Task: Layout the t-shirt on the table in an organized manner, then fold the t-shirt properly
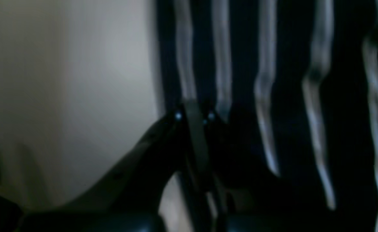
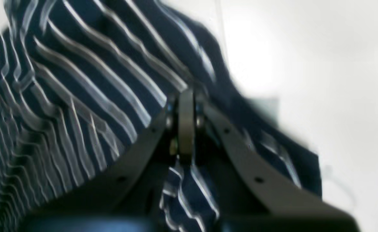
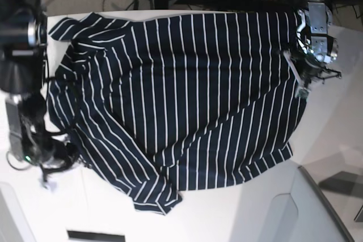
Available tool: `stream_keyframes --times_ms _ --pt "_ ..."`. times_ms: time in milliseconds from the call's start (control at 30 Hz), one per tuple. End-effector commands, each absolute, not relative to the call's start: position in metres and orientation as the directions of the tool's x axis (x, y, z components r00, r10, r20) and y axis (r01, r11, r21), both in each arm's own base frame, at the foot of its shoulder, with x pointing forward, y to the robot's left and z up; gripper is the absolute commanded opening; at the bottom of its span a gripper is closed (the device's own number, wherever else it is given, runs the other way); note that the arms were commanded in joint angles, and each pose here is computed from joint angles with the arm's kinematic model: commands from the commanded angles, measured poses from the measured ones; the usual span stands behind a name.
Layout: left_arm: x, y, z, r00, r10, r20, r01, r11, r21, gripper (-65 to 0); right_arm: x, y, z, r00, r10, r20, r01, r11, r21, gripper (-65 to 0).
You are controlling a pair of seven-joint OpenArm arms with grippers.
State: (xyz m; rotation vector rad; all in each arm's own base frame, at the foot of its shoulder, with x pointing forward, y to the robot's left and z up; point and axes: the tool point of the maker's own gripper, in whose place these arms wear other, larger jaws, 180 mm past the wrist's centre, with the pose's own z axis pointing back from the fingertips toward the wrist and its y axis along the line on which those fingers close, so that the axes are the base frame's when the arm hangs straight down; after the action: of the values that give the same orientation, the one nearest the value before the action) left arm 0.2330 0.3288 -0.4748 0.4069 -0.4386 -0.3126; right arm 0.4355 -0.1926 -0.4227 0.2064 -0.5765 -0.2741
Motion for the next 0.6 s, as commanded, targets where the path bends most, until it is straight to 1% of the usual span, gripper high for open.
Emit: stream_keyframes --times_ms 0,167,300,400,500,567 --pt "0.238 0.341 -0.464 0.851 -0.388 0.354 0.190 0.856 0.481 -65.0 0.451 -0.204 -0.412 0.784 -0.307 0.539 0.202 0.948 0.247 -64.8" --pt "0.214 0.343 -0.475 0.869 -0.389 0.306 0.215 0.854 0.473 -65.0 0.443 -0.208 -0.435 0.820 -0.308 0.483 0.228 0.949 0.219 -64.8" --pt "0.208 0.345 -0.477 0.873 -0.390 0.293 0.222 0.853 0.473 -65.0 0.418 -0.209 -0.460 0.844 -0.317 0.432 0.250 0.946 0.207 -64.8" --pt "0.200 0.355 -0.485 0.889 -0.379 0.259 0.227 0.853 0.470 -65.0 0.399 -0.210 -0.477 0.860 -0.320 0.398 0.261 0.945 0.196 -64.8" --pt "0.187 0.367 -0.495 0.906 -0.365 0.216 0.233 0.854 0.464 -65.0 0.379 -0.218 -0.491 0.853 -0.380 0.357 0.321 0.923 0.214 -64.8" --pt "0.185 0.371 -0.498 0.901 -0.372 0.224 0.238 0.854 0.462 -65.0 0.362 -0.221 -0.501 0.856 -0.407 0.318 0.351 0.910 0.220 -64.8"
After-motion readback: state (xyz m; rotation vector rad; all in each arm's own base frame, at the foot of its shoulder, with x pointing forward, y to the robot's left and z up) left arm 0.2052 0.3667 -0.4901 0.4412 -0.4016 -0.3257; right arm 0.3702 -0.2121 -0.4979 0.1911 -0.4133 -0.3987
